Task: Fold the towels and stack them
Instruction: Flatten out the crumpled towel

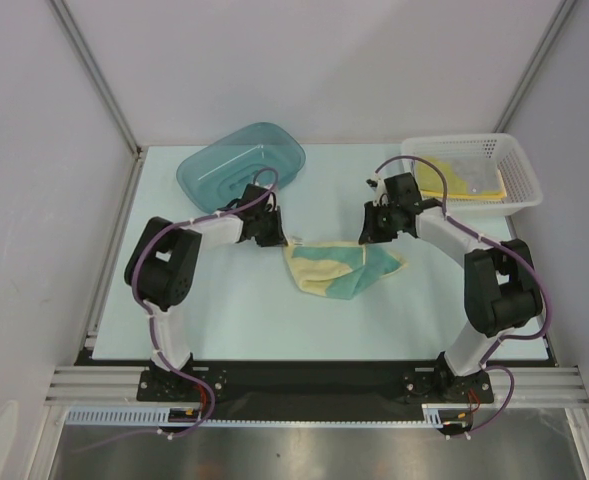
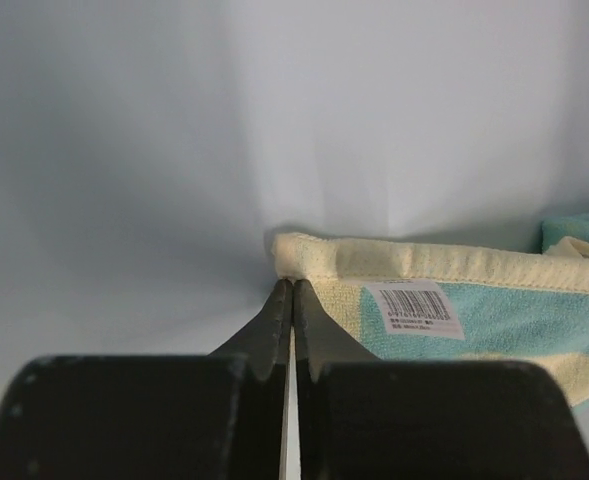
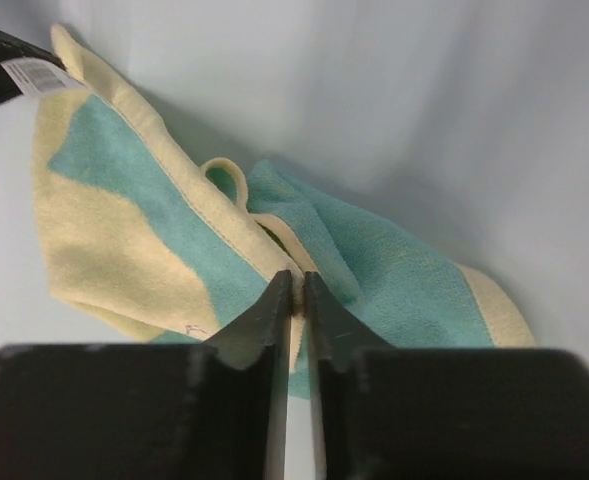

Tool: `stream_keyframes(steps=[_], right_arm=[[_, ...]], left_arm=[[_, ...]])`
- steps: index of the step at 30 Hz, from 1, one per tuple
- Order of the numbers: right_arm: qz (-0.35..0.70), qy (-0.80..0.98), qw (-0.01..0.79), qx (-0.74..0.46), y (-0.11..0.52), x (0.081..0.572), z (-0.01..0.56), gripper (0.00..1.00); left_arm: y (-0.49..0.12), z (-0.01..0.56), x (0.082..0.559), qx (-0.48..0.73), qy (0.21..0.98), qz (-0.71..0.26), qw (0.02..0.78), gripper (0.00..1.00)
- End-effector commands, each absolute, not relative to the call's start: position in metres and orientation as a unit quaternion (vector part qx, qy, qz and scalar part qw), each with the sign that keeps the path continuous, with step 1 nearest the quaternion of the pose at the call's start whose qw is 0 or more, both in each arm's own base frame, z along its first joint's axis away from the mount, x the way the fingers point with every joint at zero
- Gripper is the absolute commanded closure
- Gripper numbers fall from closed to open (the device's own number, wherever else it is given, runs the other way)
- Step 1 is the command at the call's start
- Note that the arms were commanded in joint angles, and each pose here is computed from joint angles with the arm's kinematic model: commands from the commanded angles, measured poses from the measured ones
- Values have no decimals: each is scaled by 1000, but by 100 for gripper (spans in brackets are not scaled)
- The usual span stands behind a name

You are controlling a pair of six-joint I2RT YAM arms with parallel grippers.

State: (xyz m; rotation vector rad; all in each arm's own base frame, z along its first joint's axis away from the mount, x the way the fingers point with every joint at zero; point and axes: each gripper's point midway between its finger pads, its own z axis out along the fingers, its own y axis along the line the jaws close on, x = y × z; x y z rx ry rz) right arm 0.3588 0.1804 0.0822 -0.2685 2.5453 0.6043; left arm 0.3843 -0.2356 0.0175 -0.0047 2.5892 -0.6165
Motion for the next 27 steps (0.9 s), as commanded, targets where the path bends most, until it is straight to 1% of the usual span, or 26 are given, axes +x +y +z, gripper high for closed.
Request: stream_keyframes(steps=[1, 3, 5, 9, 10, 12, 13, 15, 16, 17, 18, 19, 20, 21, 22, 23, 24, 25, 26, 27], right_arm=[[219, 924, 293, -110, 185, 367, 103, 93], [210, 921, 310, -111, 185, 370, 112, 100], [194, 919, 324, -109, 184, 373, 119, 100], [179, 907, 365, -109, 183, 384, 154, 100], [183, 897, 387, -111, 185, 386, 174, 100], [188, 882, 417, -109, 186, 390, 199, 100], [193, 867, 446, -109, 186, 389, 224, 100], [184, 846, 491, -95, 183, 393, 264, 100], [180, 839, 506, -84, 179, 393, 280, 100], [175, 819, 542, -73, 173, 389, 316, 100], [178, 808, 557, -72, 172, 384, 332, 100], [180, 798, 570, -78, 171, 378, 346, 100], [170, 778, 601, -67, 159, 368, 372, 100], [170, 767, 615, -72, 159, 358, 387, 100], [167, 752, 631, -91, 158, 347, 399, 100], [174, 726, 658, -104, 154, 326, 421, 100], [190, 705, 671, -127, 162, 310, 426, 100], [203, 686, 685, -138, 163, 296, 434, 100], [219, 654, 712, -134, 162, 285, 453, 100], [242, 622, 732, -137, 154, 257, 466, 100]], left_arm=[[-229, 31, 381, 10, 948, -207, 242, 100], [-231, 42, 383, 12, 944, -216, 251, 100], [-232, 60, 383, 16, 938, -225, 264, 100], [-229, 106, 391, 18, 926, -223, 305, 100], [-227, 116, 390, 18, 924, -223, 311, 100], [-227, 156, 391, 22, 906, -237, 350, 100], [-227, 170, 390, 28, 900, -242, 362, 100], [-224, 220, 388, 32, 876, -255, 408, 100], [-223, 235, 385, 38, 869, -259, 419, 100], [-221, 255, 382, 42, 858, -266, 438, 100], [-220, 291, 373, 48, 836, -282, 468, 100], [-218, 310, 366, 52, 823, -292, 484, 100], [-219, 328, 358, 59, 809, -304, 500, 100], [-219, 360, 340, 75, 780, -330, 525, 100], [-220, 374, 329, 83, 766, -346, 535, 100], [-223, 385, 318, 94, 753, -363, 541, 100], [-228, 398, 303, 111, 733, -388, 548, 100], [-232, 417, 280, 125, 709, -415, 557, 100], [-235, 426, 266, 135, 695, -430, 560, 100], [-240, 433, 253, 147, 679, -445, 565, 100]])
